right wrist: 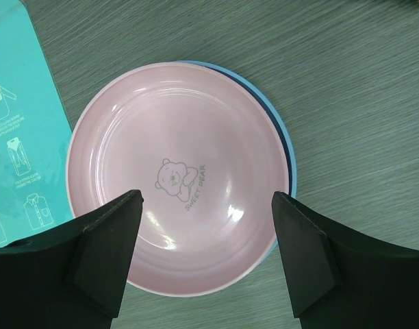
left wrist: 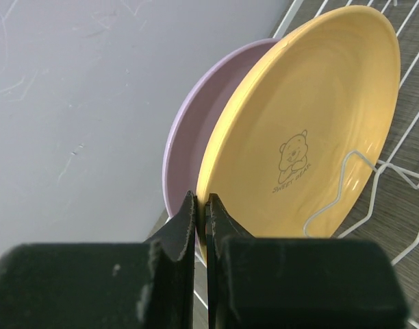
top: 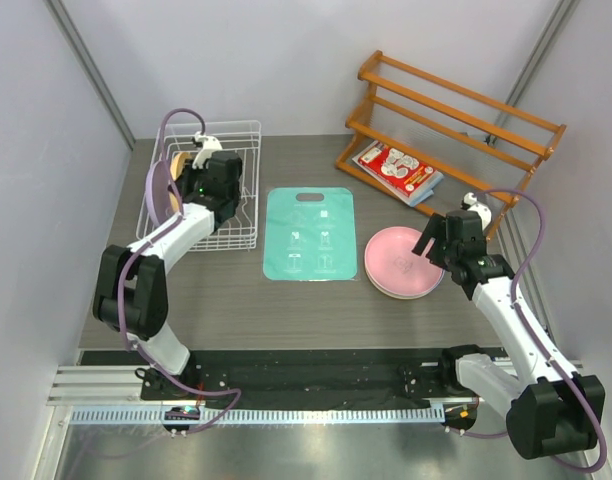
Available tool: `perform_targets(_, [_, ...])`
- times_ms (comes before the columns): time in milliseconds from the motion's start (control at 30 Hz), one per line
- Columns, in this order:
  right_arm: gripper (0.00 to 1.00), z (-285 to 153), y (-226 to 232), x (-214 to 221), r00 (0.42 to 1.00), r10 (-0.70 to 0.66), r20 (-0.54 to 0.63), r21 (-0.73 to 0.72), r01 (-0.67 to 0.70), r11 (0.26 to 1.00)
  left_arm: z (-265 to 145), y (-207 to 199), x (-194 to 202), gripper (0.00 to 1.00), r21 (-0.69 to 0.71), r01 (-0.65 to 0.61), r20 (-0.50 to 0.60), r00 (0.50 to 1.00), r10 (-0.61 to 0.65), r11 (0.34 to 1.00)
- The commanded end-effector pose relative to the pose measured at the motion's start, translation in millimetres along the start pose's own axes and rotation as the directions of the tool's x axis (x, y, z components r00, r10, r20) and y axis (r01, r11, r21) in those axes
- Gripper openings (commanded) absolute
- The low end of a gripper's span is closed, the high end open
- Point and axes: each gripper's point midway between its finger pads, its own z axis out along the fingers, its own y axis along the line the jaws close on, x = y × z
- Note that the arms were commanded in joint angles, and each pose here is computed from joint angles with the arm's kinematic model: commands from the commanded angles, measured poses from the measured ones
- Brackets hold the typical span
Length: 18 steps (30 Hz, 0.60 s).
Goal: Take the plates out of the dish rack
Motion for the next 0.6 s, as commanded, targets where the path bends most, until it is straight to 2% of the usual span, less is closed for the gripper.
perform_targets(0, [0.82, 3, 7, -6, 1.000, 0.008, 0.021, -0.029, -0.007, 1.000, -6, 16, -24, 0.00, -0.084, 0.140, 0.053, 0.989, -0.135, 0.987])
perform_targets(267, [0.82, 4, 8, -3, 1.000, 0.007, 0.014, -0.037, -0.007, 0.999, -8, 15, -5, 0.00, -0.120, 0.108, 0.033, 0.994, -0.105, 0.987])
perform_targets(567, [0.82, 5, 9, -2, 1.000, 0.005, 0.008, -0.045, -0.005, 0.999, -17, 33, -24, 0.00, -0.134, 0.142, 0.069, 0.989, -0.133, 0.981])
